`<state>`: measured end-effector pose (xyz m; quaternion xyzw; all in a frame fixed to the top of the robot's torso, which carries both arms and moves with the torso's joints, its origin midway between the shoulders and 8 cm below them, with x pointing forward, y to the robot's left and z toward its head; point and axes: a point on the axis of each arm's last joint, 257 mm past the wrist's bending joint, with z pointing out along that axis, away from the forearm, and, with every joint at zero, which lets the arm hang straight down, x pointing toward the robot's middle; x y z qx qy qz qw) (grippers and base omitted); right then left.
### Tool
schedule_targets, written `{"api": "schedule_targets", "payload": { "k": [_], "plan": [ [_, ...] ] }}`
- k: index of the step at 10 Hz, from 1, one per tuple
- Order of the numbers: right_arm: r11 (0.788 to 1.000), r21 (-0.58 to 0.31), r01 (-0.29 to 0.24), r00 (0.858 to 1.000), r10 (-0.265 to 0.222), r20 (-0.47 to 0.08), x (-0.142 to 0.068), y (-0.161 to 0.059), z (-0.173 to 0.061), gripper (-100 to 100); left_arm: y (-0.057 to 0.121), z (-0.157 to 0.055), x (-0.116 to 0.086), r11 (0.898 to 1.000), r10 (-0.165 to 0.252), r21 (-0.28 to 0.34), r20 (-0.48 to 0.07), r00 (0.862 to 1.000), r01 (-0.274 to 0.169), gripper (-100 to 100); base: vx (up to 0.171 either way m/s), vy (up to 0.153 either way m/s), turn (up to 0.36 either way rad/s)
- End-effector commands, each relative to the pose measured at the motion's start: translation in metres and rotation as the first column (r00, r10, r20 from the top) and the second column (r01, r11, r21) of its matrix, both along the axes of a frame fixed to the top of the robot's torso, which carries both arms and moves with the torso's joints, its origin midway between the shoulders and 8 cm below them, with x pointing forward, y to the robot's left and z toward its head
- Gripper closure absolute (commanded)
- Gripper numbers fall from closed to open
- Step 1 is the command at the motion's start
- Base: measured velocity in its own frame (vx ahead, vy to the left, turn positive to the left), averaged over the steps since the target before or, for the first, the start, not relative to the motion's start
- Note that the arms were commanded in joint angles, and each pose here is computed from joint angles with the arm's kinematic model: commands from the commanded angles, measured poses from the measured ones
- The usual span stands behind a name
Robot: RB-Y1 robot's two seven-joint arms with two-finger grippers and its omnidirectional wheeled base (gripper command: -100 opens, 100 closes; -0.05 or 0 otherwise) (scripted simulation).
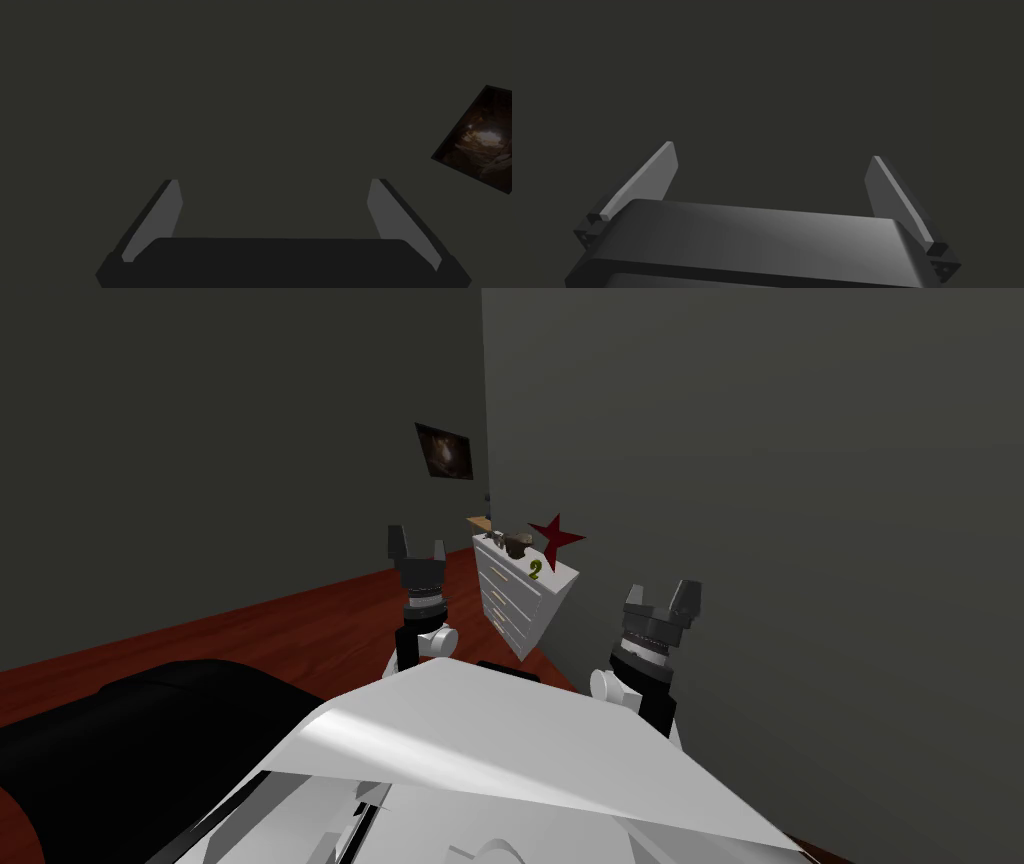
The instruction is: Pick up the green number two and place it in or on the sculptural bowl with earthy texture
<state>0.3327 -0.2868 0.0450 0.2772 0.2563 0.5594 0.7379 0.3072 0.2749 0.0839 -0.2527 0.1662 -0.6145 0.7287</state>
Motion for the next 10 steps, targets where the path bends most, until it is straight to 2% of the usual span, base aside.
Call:
{"api": "schedule_targets", "payload": {
  "k": [1,4,7,8,10],
  "plan": [
    [0.999,-0.02,-0.037,0.999,0.037,-0.022,0.006,0.005,-0.003,-100,0.0,0.0,0.0,1.0,0.0,0.0,0.0,1.0,0.0,0,-0.012,-0.003,-0.022],
    [0.991,-0.007,-0.135,0.987,0.134,-0.086,0.023,0.016,-0.015,-100,0.0,0.0,0.0,1.0,0.0,0.0,0.0,1.0,0.0,0,-0.047,-0.015,-0.041],
    [0.969,0.075,-0.237,0.957,0.246,-0.151,0.046,0.025,-0.029,-100,0.0,0.0,0.0,1.0,0.0,0.0,0.0,1.0,0.0,0,-0.097,-0.012,-0.066],
    [0.966,0.086,-0.243,0.955,0.254,-0.153,0.046,0.025,-0.03,-100,0.0,0.0,0.0,1.0,0.0,0.0,0.0,1.0,0.0,0,-0.067,-0.007,-0.024],
    [0.938,0.165,-0.306,0.925,0.334,-0.18,0.061,0.033,-0.036,-100,0.0,0.0,0.0,1.0,0.0,0.0,0.0,1.0,0.0,0,-0.076,-0.009,-0.056]
  ]
}}
